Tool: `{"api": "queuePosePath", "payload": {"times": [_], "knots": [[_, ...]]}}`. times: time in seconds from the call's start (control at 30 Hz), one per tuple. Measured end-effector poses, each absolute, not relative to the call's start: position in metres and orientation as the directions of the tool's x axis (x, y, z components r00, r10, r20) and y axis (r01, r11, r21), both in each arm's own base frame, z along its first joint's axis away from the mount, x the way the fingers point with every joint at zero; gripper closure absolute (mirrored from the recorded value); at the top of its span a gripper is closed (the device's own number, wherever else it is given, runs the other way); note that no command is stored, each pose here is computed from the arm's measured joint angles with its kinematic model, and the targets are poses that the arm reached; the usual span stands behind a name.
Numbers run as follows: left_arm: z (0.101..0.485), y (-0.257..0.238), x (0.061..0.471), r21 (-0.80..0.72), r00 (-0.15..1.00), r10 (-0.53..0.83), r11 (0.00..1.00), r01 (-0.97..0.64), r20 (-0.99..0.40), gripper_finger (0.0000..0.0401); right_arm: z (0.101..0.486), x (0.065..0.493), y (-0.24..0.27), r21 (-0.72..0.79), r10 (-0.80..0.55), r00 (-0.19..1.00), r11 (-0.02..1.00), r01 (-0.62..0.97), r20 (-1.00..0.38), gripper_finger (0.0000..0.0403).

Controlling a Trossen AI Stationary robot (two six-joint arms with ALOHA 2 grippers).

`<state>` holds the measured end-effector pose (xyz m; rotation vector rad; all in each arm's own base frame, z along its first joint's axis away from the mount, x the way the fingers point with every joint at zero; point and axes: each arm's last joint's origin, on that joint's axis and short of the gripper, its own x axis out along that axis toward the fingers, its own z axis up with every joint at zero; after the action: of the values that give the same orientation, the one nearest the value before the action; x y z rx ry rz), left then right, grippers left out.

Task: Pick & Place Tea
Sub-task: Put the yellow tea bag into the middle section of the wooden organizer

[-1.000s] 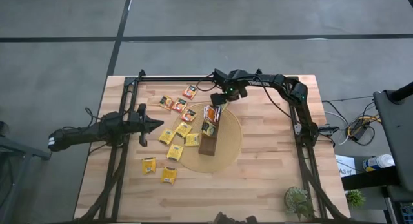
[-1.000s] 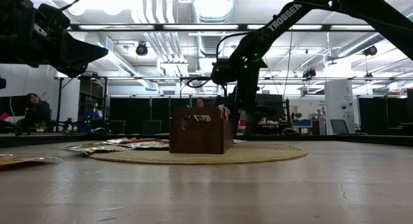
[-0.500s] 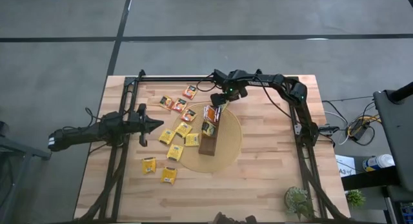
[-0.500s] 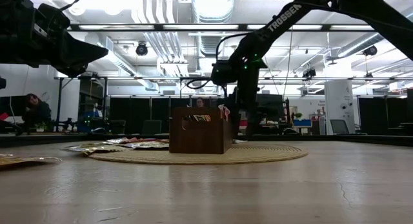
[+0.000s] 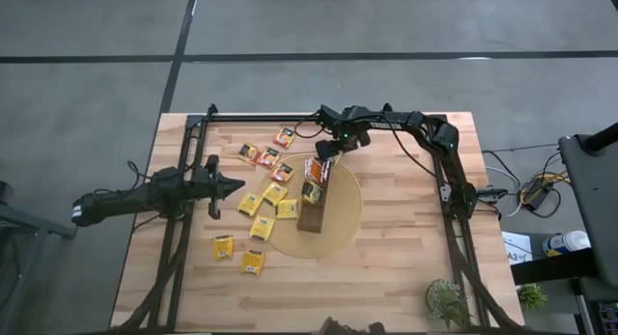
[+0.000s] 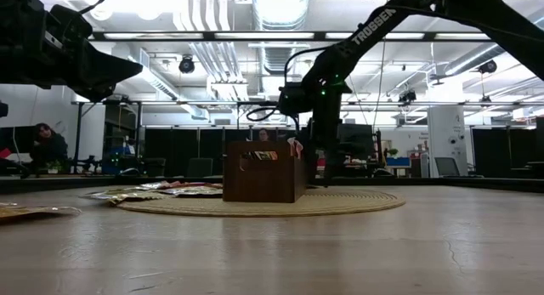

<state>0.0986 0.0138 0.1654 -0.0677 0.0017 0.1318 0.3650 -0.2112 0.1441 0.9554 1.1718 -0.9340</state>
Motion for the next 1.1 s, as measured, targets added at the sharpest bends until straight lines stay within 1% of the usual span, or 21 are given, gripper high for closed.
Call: {"api": "queuePosePath", "payload": {"times": [0.1,0.2,0.23,0.27,0.43,0.53,0.73,0.97,1.1], "knots": [[0.165,0.014,0.099,-0.067,0.991,0.131,0.989,-0.131,-0.006,0.0401,0.141,0.363,-0.21,0.1,-0.086,0.133,0.317,0.943,-0.987,0.0298],[0.165,0.014,0.099,-0.067,0.991,0.131,0.989,-0.131,-0.007,0.0401,0.138,0.36,-0.209,0.092,-0.081,0.123,0.313,0.945,-0.989,0.0365],[0.165,0.014,0.099,-0.067,0.991,0.131,0.989,-0.131,-0.006,0.0401,0.138,0.36,-0.209,0.092,-0.08,0.122,0.314,0.945,-0.989,0.0379],[0.165,0.014,0.099,-0.067,0.991,0.131,0.989,-0.131,-0.006,0.0401,0.137,0.36,-0.209,0.089,-0.083,0.12,0.314,0.945,-0.989,0.0384],[0.165,0.014,0.099,-0.067,0.991,0.131,0.989,-0.131,-0.006,0.0401,0.139,0.359,-0.207,0.074,-0.095,0.112,0.336,0.939,-0.989,0.0394],[0.165,0.014,0.099,-0.067,0.991,0.131,0.989,-0.131,-0.007,0.0401,0.145,0.357,-0.206,0.073,-0.096,0.113,0.345,0.936,-0.989,0.0395],[0.165,0.014,0.099,-0.067,0.991,0.131,0.989,-0.131,-0.006,0.0401,0.165,0.354,-0.205,0.081,-0.143,0.143,0.367,0.926,-0.979,0.0395],[0.165,0.014,0.099,-0.067,0.991,0.131,0.989,-0.131,-0.006,0.0401,0.174,0.353,-0.202,0.084,-0.161,0.157,0.388,0.918,-0.974,0.0395],[0.165,0.014,0.099,-0.067,0.991,0.131,0.989,-0.131,-0.006,0.0401,0.176,0.352,-0.202,0.061,-0.18,0.144,0.402,0.913,-0.973,0.0395]]}}
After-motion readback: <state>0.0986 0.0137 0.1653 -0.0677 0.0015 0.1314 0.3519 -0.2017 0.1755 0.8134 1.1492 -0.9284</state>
